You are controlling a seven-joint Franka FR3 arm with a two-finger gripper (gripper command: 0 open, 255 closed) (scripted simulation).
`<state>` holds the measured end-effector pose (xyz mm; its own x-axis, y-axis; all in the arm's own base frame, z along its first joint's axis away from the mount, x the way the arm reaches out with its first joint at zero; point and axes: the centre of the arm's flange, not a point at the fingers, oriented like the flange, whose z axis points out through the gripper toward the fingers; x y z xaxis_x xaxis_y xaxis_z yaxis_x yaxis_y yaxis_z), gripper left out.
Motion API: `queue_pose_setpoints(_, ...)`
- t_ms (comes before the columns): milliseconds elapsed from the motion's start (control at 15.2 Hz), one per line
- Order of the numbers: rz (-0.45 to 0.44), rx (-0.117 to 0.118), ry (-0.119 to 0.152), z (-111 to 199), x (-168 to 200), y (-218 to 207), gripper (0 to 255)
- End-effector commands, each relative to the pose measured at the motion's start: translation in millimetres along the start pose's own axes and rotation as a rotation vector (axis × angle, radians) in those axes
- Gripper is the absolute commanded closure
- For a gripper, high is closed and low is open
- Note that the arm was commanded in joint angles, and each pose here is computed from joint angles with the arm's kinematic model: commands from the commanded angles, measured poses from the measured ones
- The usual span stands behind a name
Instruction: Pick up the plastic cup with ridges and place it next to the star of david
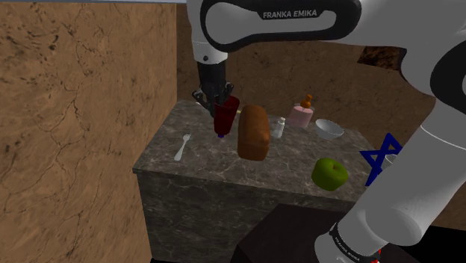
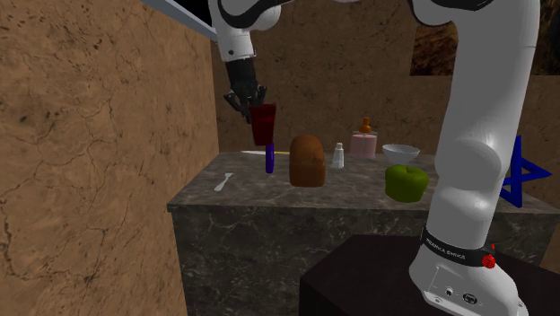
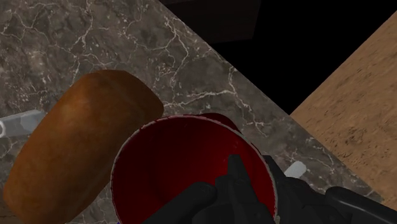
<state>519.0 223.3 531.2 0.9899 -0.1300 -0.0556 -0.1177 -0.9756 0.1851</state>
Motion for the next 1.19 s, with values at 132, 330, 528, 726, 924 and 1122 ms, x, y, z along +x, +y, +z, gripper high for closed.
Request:
queue_pose_setpoints(132, 0.000, 0.000, 0.000, -20.7, -1.5, 3.4, 255)
queue_pose_setpoints(330, 0.000, 0.000, 0.000, -36.2, -2.3, 6.4, 255)
queue_pose_setpoints(528, 0.000, 0.000, 0.000, -51.8, -3.2, 9.3, 255)
queue_pose_setpoints(726, 0.000, 0.000, 0.000, -67.3, -4.1, 12.2, 255)
queue_pose_setpoints(924, 0.000, 0.000, 0.000, -82.8, -5.0, 15.2, 255)
queue_pose_setpoints(1122, 0.000, 0.000, 0.000, -97.2, -5.8, 17.9, 255)
